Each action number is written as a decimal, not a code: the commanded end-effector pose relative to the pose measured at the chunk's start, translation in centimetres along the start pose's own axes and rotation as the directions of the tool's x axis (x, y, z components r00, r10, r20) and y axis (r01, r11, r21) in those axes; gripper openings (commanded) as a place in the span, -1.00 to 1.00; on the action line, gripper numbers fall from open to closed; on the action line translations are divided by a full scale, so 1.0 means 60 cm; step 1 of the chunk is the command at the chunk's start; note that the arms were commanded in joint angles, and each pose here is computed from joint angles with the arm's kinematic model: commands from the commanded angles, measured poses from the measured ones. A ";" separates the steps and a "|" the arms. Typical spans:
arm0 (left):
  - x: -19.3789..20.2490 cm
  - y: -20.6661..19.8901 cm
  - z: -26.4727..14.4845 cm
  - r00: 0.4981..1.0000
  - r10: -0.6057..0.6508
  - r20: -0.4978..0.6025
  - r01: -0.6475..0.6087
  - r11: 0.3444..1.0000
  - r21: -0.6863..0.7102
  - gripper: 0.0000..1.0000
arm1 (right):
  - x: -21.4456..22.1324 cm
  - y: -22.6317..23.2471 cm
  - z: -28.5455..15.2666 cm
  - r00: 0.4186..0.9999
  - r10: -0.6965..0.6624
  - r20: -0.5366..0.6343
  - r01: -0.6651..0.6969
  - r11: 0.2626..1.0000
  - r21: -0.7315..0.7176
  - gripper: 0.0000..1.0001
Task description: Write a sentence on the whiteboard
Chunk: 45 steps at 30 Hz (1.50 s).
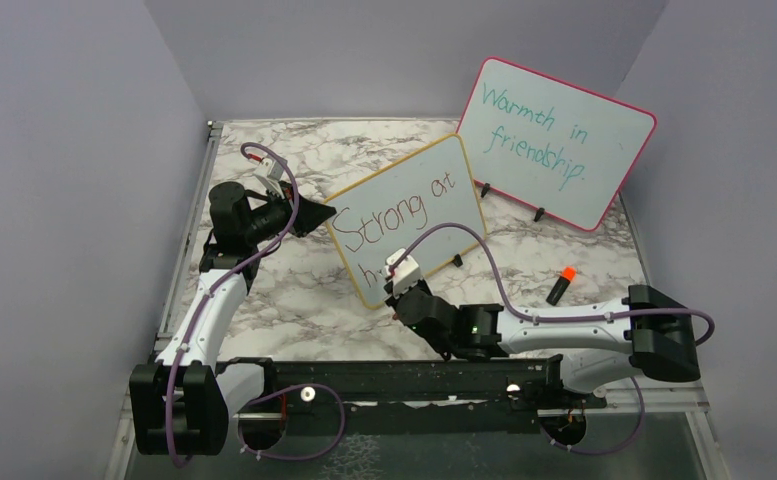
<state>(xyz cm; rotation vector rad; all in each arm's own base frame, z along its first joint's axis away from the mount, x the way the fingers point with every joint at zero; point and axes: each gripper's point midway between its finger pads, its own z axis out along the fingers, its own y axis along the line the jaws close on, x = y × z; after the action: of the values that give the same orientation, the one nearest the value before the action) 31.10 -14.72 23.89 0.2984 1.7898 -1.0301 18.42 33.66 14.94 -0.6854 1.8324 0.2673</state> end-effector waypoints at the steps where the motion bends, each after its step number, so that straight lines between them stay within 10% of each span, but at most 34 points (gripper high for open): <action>1: 0.009 0.045 -0.002 1.000 0.027 -0.015 -0.028 0.993 -0.114 -1.00 | -0.002 0.009 0.010 1.000 0.013 0.012 -0.013 1.000 -0.011 -0.99; 45: 0.011 0.047 -0.001 1.000 0.025 -0.019 -0.027 0.993 -0.116 -1.00 | -0.005 -0.036 0.011 0.999 0.030 0.041 -0.035 0.993 0.112 -0.99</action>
<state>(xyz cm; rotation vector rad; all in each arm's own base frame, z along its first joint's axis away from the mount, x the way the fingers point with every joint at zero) 31.13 -14.71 23.89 0.3013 1.7921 -1.0275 19.61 32.70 14.05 -0.6378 1.8418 0.1868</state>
